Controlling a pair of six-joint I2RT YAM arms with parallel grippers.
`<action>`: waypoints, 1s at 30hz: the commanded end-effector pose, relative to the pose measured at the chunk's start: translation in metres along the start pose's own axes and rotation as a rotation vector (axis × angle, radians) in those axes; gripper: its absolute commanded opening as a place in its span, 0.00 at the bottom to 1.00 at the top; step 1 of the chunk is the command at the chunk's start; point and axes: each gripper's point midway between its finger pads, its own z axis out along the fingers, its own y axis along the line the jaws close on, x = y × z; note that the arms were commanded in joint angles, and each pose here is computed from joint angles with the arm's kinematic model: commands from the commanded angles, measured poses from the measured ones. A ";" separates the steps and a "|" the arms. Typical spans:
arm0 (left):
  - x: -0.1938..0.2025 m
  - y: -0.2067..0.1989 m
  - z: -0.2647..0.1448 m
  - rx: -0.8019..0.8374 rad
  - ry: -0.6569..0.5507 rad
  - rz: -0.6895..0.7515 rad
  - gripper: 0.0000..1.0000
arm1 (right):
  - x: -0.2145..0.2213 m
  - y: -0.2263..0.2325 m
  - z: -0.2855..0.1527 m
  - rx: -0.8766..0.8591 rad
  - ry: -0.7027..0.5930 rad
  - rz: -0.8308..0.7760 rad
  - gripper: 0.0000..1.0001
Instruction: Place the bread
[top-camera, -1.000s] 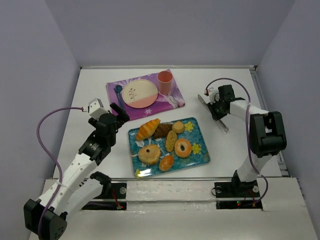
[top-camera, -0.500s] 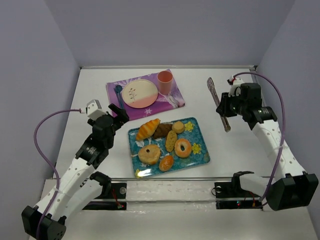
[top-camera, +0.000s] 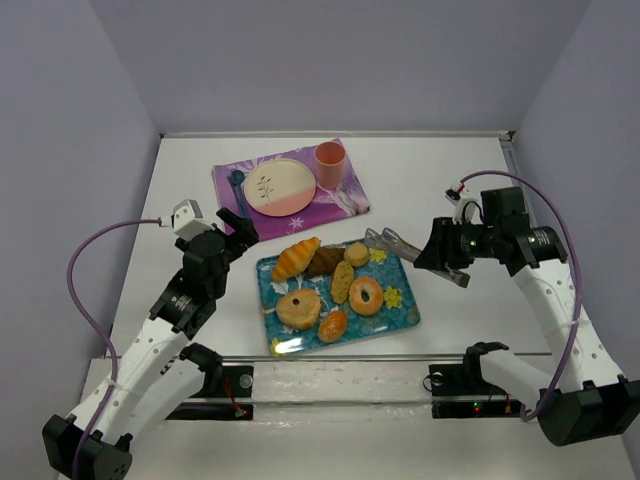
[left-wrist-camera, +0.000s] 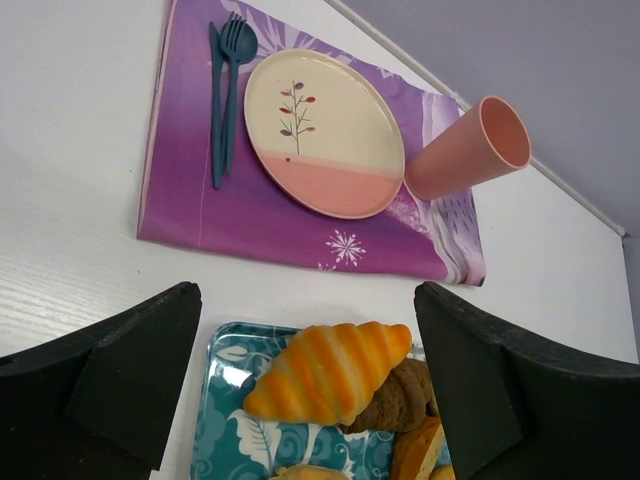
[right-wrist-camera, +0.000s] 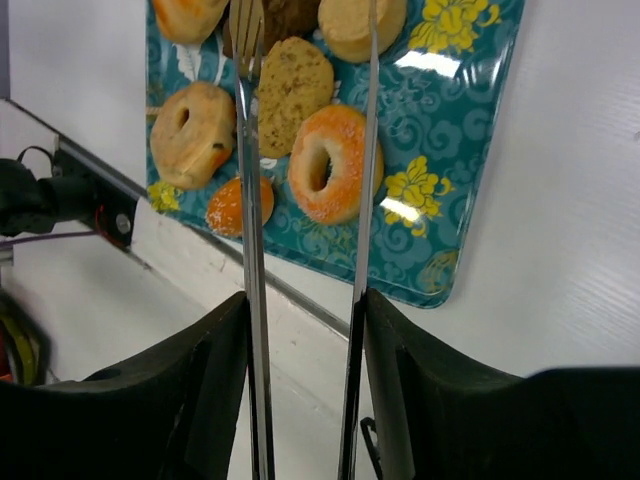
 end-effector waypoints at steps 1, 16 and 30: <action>-0.003 -0.005 0.000 0.031 -0.016 -0.011 0.99 | 0.028 0.014 -0.002 -0.073 0.083 0.058 0.55; 0.009 -0.002 -0.002 0.038 0.024 -0.024 0.99 | 0.094 -0.007 0.018 -0.032 0.301 0.210 0.61; 0.011 -0.002 -0.002 0.044 0.026 -0.021 0.99 | 0.110 -0.004 0.026 -0.066 0.399 0.245 0.49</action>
